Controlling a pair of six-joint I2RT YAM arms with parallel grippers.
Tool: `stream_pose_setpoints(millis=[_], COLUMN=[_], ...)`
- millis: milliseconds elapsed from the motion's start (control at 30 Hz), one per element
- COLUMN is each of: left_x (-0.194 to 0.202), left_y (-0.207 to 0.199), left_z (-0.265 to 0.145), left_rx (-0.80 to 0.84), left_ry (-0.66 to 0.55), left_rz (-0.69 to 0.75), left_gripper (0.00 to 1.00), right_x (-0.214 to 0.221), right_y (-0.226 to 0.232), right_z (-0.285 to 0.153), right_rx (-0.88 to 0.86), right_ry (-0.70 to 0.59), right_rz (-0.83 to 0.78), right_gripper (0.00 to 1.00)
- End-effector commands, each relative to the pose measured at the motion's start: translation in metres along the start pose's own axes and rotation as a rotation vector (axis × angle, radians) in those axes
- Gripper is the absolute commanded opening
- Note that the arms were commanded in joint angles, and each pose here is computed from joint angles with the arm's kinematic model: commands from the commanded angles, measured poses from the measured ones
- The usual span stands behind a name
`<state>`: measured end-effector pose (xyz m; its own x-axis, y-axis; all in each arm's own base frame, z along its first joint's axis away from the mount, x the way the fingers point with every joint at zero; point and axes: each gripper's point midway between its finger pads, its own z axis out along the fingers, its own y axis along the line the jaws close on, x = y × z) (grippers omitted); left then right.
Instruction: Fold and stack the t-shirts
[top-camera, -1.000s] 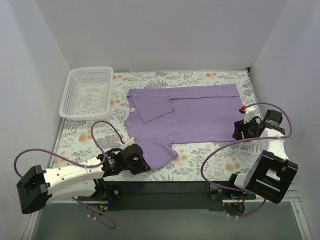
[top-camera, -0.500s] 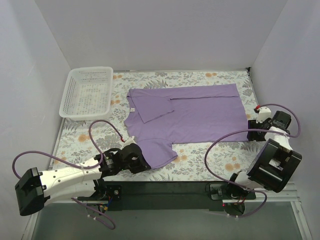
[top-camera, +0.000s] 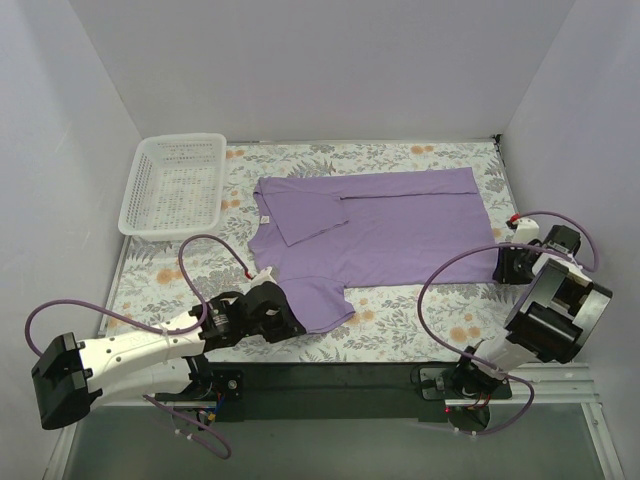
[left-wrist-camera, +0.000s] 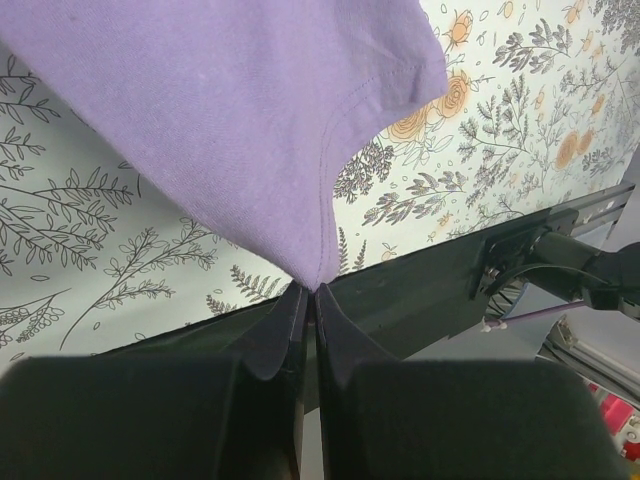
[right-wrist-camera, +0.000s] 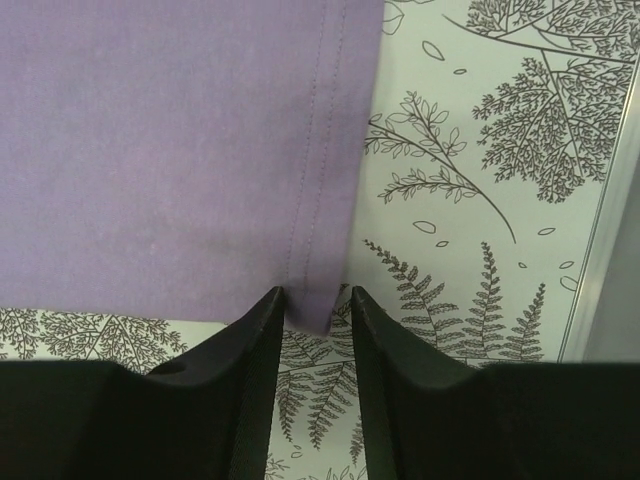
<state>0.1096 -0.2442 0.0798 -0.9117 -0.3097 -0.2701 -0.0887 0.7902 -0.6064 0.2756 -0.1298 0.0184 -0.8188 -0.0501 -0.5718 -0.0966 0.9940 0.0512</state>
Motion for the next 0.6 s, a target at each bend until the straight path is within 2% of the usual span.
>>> stream_pose_setpoints(millis=[0, 133, 400, 567], left_x=[-0.005, -0.006, -0.008, -0.011], left_y=[-0.014, -0.016, -0.02, -0.021], left_z=[-0.006, -0.006, -0.009, -0.015], left_rx=[0.026, 0.025, 0.023, 0.034], left_ry=[-0.011, -0.009, -0.011, -0.031], left_rz=[-0.003, -0.009, -0.01, -0.011], left_gripper=[0.0, 0.0, 0.0, 0.0], right_x=[-0.006, -0.002, -0.004, -0.015], right_y=[-0.005, -0.007, 0.008, 0.02], right_z=[0.004, 0.005, 0.001, -0.011], right_rx=[-0.027, -0.045, -0.125, -0.167], right_ry=[-0.026, -0.029, -0.061, -0.121], right_rz=[-0.002, 0.013, 0.01, -0.014], right_gripper=[0.39, 0.3, 0.02, 0.01])
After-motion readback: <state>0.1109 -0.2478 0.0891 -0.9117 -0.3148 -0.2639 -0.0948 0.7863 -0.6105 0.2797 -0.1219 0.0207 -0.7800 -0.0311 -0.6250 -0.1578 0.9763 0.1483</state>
